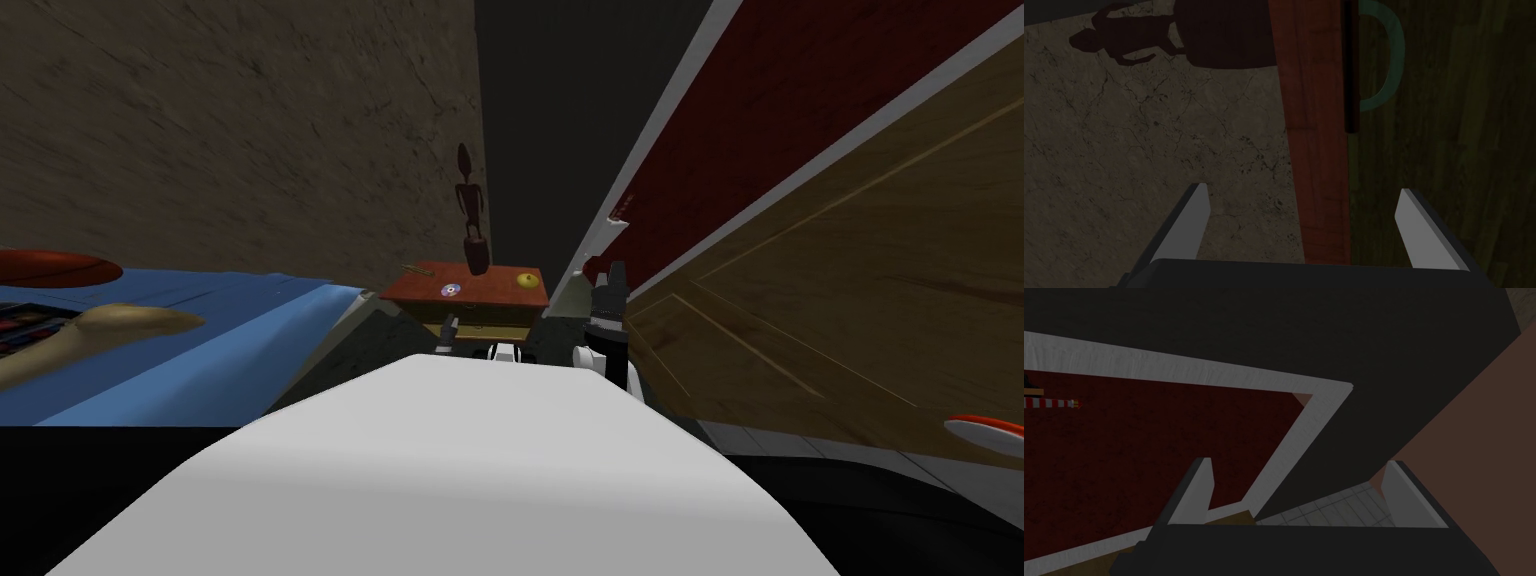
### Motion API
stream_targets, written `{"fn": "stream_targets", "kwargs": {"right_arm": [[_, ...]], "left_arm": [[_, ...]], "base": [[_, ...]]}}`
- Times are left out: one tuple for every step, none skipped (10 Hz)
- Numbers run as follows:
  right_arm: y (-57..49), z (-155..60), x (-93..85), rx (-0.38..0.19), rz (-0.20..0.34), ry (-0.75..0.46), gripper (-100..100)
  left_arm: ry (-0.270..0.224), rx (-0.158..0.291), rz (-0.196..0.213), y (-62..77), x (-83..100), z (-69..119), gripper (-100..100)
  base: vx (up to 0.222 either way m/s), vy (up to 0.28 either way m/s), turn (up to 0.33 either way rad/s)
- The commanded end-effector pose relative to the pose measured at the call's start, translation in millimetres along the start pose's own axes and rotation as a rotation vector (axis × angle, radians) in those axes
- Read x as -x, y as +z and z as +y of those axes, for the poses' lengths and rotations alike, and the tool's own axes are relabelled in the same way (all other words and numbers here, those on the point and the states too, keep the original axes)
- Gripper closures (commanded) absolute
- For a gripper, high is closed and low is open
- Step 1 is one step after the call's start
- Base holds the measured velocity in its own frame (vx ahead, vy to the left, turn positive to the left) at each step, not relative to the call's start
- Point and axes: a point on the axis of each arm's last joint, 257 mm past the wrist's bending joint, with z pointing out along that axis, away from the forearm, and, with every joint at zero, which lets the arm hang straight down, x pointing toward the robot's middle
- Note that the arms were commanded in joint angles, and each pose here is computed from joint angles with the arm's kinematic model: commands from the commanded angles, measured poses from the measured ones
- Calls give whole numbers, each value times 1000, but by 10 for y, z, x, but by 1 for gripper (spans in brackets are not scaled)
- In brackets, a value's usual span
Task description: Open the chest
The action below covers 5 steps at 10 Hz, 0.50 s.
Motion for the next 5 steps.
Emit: {"fn": "stream_targets", "kwargs": {"right_arm": [[0, 0, 0, 0, 0, 0, 0], [0, 0, 0, 0, 0, 0, 0], [0, 0, 0, 0, 0, 0, 0], [0, 0, 0, 0, 0, 0, 0], [0, 0, 0, 0, 0, 0, 0]], "left_arm": [[-10, 10, -9, -84, -80, 60, -100], [-20, 21, -16, -145, -143, 106, -100], [-32, 36, -23, -211, -218, 156, -100], [-32, 42, -23, -226, -219, 171, -100], [-47, 50, -30, -270, -306, 194, -100]], "base": [[51, 7, -36], [70, 11, -64], [84, 17, -59], [60, 8, -8], [48, -1, -22]]}}
